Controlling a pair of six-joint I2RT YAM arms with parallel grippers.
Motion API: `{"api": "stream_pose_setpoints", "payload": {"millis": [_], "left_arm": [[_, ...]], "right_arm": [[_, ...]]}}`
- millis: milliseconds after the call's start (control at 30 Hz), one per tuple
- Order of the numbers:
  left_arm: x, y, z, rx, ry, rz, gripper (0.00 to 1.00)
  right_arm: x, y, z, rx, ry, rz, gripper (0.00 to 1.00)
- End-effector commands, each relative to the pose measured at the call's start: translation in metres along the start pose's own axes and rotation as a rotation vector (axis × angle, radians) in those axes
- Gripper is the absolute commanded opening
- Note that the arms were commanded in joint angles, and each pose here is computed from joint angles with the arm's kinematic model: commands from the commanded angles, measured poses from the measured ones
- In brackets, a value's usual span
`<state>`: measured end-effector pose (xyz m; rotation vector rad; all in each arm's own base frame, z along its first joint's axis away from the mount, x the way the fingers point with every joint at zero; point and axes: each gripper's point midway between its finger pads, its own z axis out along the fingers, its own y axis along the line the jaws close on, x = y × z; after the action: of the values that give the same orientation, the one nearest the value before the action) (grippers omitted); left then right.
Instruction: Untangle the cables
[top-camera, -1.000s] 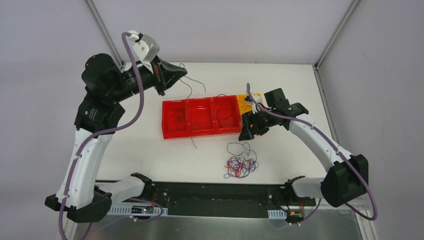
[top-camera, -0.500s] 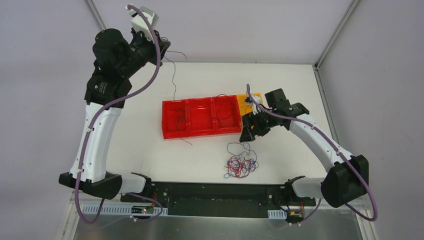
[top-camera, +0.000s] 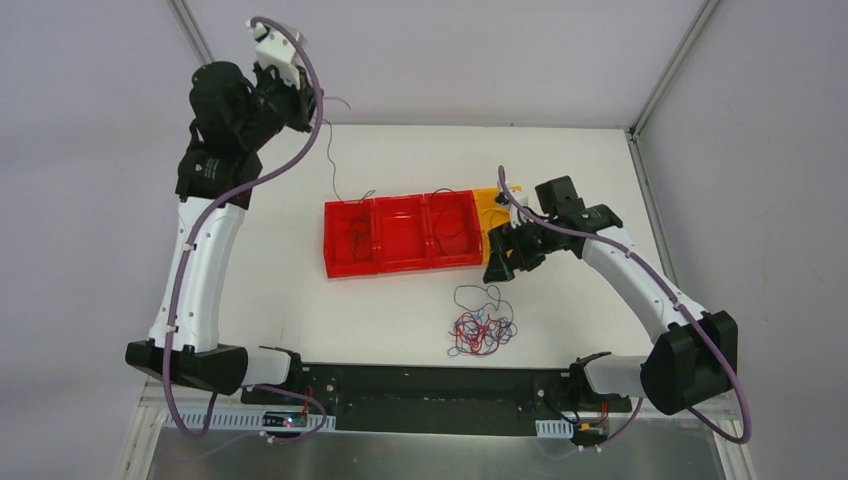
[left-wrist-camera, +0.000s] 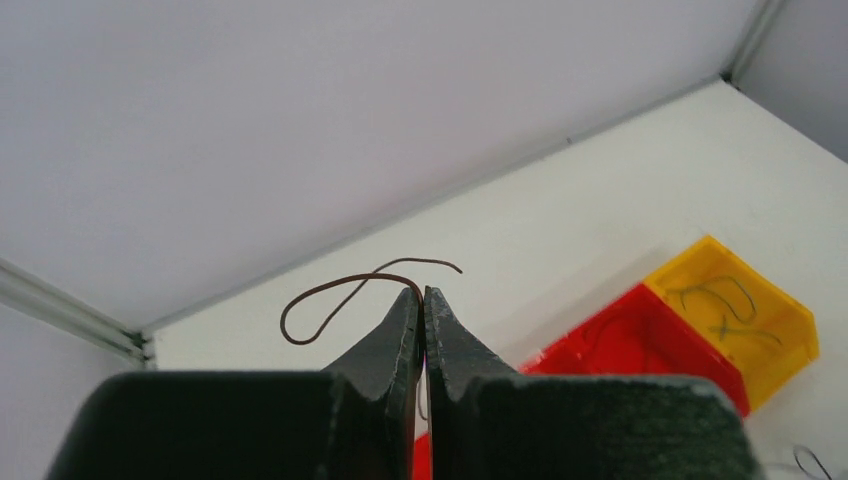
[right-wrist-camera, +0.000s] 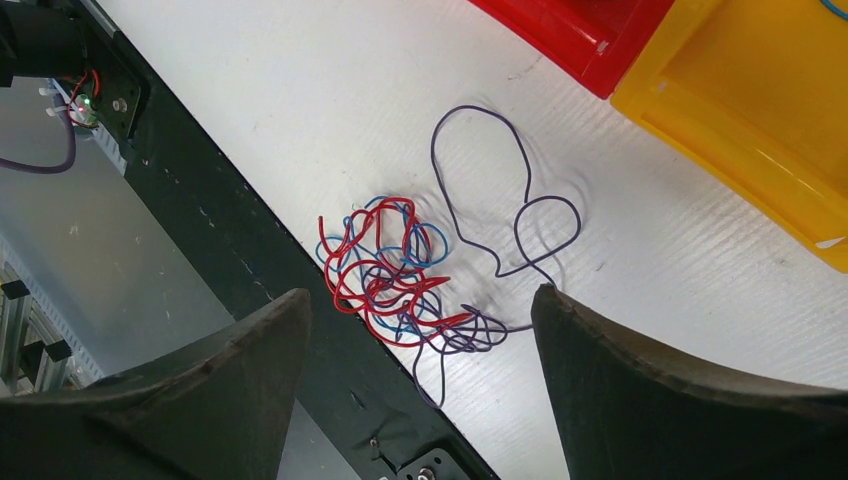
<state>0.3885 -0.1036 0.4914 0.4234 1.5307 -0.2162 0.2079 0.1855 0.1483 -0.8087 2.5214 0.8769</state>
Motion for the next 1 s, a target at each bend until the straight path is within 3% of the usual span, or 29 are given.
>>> {"api": "stream_pose_setpoints", "payload": {"millis": [0,167,500,967], "left_arm": [[0.048,-0.033,-0.018,0.124,0.076,-0.087,0.00],[0.143,-0.065,-0.043,0.206,0.264,-0.206,0.00],[0.254,-0.096,-0.047,0.265,0.496,-0.381,0.00],[0.388,-0.086,-0.024,0.260,0.867,-0.351,0.00]], "right_arm": [[-0.007,0.004,-0.010,-0.015,-0.020,-0.028,0.84],[-0.001,0.002,-0.010,-0.020,-0.015,-0.012,0.85],[0.005,0.000,-0.008,-0.029,0.010,-0.007,0.84],[0.036,-0.003,-0.016,-0.032,0.173,-0.055,0.83]]}}
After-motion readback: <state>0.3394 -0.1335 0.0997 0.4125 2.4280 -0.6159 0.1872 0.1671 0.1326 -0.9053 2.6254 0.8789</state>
